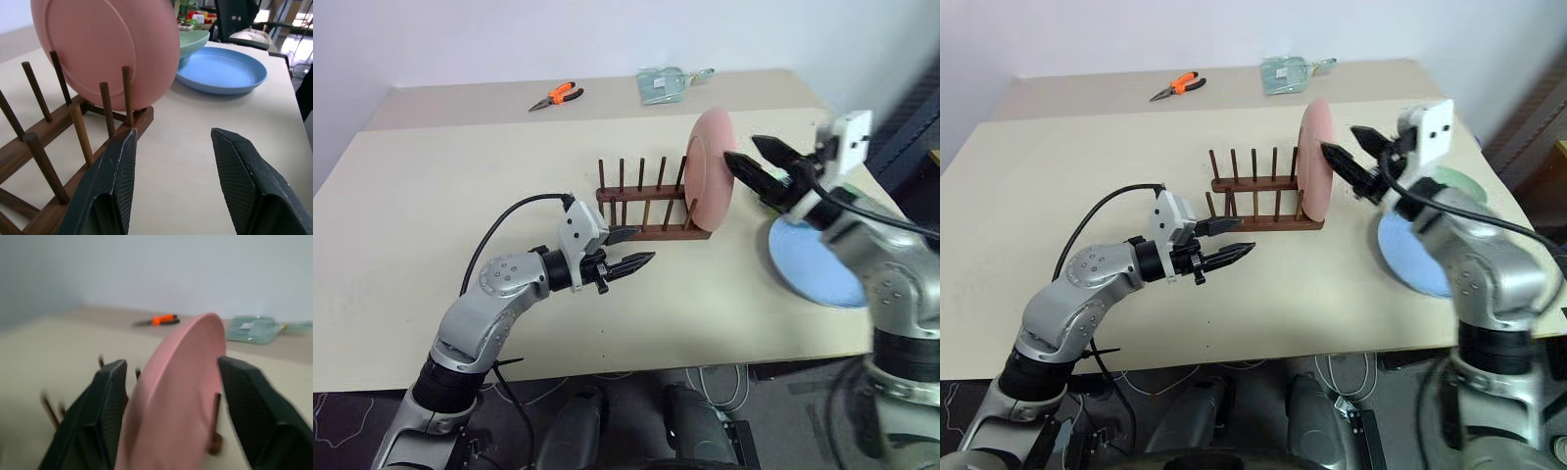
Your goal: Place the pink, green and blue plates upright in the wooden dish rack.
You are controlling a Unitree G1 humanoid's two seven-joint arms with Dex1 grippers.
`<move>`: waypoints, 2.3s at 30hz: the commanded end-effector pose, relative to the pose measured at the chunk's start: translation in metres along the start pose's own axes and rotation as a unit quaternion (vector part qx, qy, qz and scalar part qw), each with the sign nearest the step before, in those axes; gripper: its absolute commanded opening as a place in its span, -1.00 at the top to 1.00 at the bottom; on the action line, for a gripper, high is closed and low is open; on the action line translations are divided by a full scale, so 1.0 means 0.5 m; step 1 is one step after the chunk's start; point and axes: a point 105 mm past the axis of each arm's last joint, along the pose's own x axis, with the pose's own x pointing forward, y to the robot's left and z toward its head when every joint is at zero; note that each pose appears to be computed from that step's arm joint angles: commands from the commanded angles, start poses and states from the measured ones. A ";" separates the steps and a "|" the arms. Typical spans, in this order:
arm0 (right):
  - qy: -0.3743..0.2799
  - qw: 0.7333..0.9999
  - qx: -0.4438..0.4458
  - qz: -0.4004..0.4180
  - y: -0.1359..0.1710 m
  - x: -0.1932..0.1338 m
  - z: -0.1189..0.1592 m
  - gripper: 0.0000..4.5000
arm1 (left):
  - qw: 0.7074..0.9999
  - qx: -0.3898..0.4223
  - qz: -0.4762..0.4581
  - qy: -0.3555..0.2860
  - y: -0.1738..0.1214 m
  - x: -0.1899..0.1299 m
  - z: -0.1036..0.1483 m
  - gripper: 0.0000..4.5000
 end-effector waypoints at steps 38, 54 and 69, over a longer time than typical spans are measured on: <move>-0.296 0.914 0.245 0.128 0.157 -0.007 0.229 0.98 | 0.996 0.016 0.091 0.013 0.081 -0.081 -0.034 -0.09; -0.134 0.961 0.238 0.050 0.221 0.094 0.082 0.98 | 0.994 0.003 0.108 0.009 0.068 -0.106 -0.039 -0.09; -0.069 0.981 0.179 0.018 0.208 0.124 0.036 -0.24 | 0.996 0.000 0.092 0.004 0.057 -0.089 -0.035 -0.09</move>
